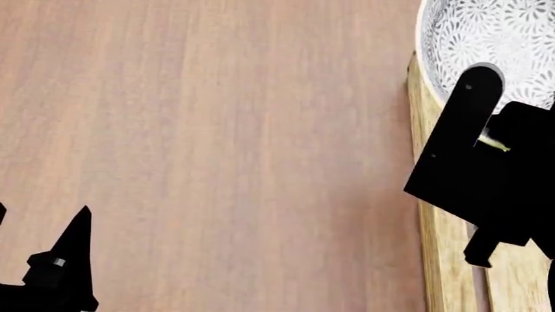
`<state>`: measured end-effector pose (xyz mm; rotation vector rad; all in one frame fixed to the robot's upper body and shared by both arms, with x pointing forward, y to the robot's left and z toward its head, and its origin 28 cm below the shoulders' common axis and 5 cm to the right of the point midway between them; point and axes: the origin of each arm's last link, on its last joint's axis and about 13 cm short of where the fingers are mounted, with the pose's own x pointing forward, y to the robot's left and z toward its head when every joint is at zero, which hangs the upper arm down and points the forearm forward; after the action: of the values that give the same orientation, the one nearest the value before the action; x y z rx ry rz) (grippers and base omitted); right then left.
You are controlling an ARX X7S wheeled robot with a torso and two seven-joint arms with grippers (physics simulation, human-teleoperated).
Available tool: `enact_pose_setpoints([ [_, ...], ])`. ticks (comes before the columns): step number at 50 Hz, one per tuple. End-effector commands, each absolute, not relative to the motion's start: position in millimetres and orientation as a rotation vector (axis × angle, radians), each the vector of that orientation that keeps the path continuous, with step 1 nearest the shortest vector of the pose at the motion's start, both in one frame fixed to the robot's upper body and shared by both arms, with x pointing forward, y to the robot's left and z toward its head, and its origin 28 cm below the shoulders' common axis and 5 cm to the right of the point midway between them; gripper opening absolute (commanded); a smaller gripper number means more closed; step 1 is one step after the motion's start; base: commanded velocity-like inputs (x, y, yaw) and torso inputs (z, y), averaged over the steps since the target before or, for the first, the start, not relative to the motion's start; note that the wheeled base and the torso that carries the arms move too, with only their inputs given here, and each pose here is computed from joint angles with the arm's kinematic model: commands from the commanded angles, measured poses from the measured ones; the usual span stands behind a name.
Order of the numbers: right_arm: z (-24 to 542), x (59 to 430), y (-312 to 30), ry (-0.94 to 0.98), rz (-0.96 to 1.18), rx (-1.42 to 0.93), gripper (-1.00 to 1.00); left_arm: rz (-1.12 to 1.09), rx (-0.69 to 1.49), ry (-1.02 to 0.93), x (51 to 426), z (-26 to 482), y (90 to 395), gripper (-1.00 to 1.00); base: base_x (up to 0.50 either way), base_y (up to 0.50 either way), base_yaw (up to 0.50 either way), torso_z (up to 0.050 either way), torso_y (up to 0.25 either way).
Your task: Pick up the bowl on the left and put it in the tray.
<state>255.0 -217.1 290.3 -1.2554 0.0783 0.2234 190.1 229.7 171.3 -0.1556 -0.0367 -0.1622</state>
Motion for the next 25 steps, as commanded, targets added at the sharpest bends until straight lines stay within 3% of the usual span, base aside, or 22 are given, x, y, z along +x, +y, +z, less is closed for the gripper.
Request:
enact_pose_setpoints([
  [1,275.8,243.4,-241.6,0.179,0.138,-1.299,-1.00,-0.162,-0.157,-0.036,190.3,172.2,229.4,1.00,0.00,0.00,0.00,0.000,0.000],
  [25,205.3,260.7,-253.3,0.305,0.158,-1.236,-1.00,-0.160,-0.157,-0.038,190.1,172.4,229.0,1.00,0.00,0.00,0.00,0.000,0.000],
])
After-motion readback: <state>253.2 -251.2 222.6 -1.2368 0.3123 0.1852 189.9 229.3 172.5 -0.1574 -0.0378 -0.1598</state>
